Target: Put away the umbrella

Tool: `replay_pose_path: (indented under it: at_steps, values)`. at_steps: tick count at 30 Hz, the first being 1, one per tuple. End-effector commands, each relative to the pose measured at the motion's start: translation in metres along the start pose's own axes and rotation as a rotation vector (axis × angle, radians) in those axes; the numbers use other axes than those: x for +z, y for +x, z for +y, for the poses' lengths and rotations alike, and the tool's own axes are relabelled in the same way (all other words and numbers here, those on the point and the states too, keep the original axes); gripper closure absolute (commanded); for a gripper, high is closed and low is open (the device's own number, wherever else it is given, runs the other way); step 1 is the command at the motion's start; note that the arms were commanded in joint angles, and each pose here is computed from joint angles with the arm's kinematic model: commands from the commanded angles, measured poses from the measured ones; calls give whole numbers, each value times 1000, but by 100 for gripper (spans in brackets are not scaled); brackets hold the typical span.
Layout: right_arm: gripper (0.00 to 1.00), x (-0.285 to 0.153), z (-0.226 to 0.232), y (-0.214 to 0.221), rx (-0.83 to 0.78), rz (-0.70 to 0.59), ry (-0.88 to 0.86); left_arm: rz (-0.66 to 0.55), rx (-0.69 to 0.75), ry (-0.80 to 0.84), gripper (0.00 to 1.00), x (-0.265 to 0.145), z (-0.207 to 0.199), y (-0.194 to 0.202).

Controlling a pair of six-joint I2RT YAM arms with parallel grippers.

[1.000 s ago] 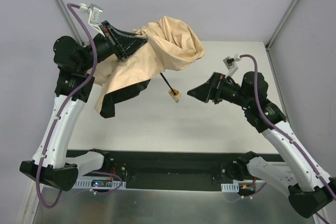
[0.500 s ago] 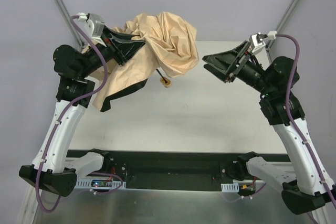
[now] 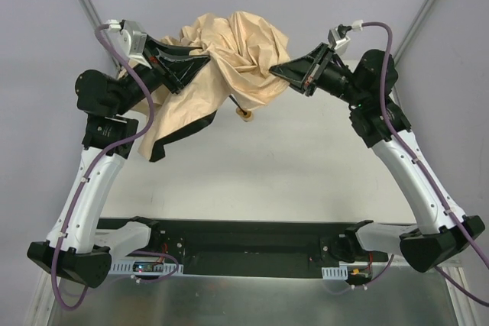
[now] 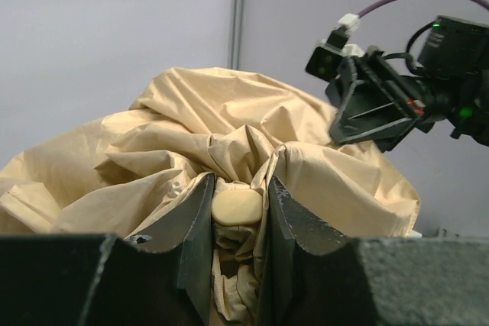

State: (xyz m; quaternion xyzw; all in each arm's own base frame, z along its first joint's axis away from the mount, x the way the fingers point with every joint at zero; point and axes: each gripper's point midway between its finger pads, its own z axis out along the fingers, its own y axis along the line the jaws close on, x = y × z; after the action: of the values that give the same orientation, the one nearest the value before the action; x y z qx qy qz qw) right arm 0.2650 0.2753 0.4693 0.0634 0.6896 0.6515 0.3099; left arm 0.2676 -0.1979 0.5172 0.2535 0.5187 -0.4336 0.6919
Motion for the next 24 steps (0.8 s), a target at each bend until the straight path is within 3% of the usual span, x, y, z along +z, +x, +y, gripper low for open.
replay_pose_path:
  at_steps: [1,5,8,10,12,15,16,20,24]
  values:
    - [95,-18,104,6,-76,23,-365,-202,88,-97,100,-8,6,-46]
    - [94,-20,146,54,-42,132,-542,-300,35,-265,100,-10,42,-55]
    - [87,-10,159,74,-50,150,-613,-364,-25,-249,100,-5,41,-68]
    - [88,-2,162,77,-56,157,-626,-400,-64,-228,100,-4,39,-73]
    - [95,11,163,76,-51,149,-623,-427,-108,-209,100,-4,36,-76]
    - [91,17,185,93,-98,215,-717,-471,-185,-234,100,-7,43,-76]
    - [85,21,186,104,-108,243,-717,-483,-200,-240,100,-7,45,-76]
    - [84,54,138,137,-144,299,-501,-534,-284,-240,100,-8,49,-79]
    - [69,54,98,166,-246,368,-382,-595,-323,-214,100,-9,51,-83]
